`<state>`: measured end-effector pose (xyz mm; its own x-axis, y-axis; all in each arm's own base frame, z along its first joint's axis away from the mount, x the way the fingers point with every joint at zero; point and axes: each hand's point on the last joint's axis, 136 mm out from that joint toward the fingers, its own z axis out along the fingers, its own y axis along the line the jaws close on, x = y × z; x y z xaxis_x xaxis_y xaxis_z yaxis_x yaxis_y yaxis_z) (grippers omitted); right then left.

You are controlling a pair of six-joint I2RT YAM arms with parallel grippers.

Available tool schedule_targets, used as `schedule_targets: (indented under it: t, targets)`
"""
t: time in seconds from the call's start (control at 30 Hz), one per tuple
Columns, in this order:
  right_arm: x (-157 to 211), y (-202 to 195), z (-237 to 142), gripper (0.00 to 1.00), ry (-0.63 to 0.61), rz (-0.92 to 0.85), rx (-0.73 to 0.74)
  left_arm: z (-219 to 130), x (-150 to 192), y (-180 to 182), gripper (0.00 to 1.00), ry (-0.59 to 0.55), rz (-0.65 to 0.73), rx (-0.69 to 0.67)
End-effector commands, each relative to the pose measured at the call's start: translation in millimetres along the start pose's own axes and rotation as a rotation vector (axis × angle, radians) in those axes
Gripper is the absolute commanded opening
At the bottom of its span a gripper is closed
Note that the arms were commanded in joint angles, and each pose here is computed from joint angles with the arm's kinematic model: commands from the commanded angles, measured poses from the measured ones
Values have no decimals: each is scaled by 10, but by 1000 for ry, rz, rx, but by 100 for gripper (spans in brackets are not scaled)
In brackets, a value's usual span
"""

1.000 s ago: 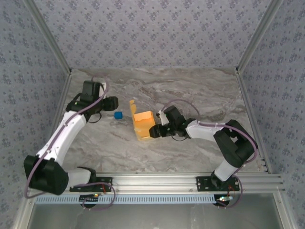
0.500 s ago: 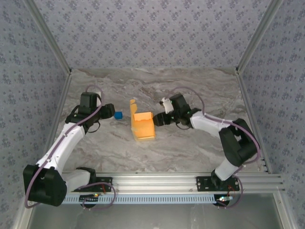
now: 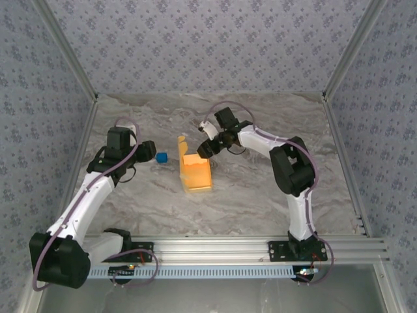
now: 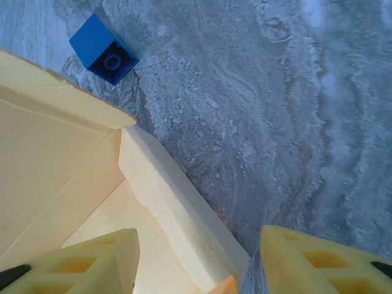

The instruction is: Fold the paper box

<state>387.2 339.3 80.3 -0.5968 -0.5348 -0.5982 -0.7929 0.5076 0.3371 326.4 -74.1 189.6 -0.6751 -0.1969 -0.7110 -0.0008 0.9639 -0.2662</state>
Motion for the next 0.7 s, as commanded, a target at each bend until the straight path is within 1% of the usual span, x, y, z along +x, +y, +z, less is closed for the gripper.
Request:
schedule_targets:
  t: [0.0,0.2,0.37,0.5,0.67]
  targets:
    - [145,91,99,53,79,-23,-77,-41,-49,-25,63,-30,-4,25]
    - [163,90,205,41,109,-41,-99,-44,-53,-31,63,-30,2,28]
    - [248,66,219,30,145,-53,-82,-58,-62,-33,63,-35,4,30]
    - [294,8,140,24,151,-46,-33,-51,-49,-51,63,-30,4,41]
    - [418,-152,-35,18,157,7,106,-42,-43,-75,63,-30,2,56]
